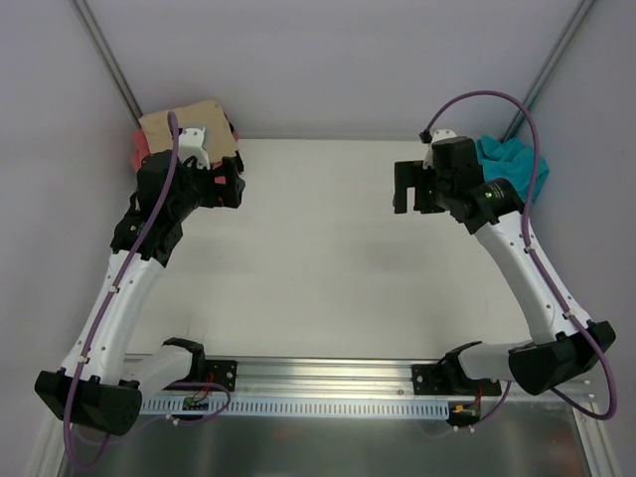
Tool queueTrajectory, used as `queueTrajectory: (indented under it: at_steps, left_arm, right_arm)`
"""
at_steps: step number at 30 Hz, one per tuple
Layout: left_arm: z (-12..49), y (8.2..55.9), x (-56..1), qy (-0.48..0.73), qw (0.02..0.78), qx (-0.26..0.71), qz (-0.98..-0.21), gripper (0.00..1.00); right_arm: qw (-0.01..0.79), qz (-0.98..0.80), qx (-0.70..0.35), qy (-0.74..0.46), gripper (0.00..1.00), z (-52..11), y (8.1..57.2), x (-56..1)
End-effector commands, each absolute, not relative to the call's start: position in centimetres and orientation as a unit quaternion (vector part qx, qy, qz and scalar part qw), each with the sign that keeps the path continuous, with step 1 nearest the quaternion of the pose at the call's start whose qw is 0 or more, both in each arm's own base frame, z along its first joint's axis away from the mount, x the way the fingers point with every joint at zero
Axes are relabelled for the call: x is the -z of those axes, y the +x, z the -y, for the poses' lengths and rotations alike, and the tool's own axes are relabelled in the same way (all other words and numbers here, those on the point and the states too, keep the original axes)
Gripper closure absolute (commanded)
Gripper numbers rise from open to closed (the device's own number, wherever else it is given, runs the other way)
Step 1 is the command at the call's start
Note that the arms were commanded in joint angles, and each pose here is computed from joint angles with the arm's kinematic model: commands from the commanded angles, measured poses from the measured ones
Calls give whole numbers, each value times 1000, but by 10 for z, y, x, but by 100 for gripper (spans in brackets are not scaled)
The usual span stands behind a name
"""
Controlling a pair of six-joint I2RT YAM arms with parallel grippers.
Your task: Fold and stack the t-shirts
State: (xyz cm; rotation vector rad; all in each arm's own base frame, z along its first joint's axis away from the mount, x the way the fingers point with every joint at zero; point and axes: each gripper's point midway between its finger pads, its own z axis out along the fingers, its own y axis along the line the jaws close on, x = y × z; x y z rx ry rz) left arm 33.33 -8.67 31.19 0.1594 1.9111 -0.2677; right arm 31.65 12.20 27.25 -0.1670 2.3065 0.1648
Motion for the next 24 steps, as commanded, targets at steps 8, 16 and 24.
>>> queueTrajectory:
  at_steps: [8,16,24]
  left_arm:
    - [90,346,-325,73,589,114,-796,1]
    - [91,350,-320,76,584,112,-800,1]
    - [57,387,-310,126,573,-22,-810,1]
  right_arm:
    - [422,-901,-77,-68,0,-128,327,-282]
    - [419,-902,-76,-70,1,-128,327,-280]
    - [416,-903,-77,-74,1,-128,325,-280]
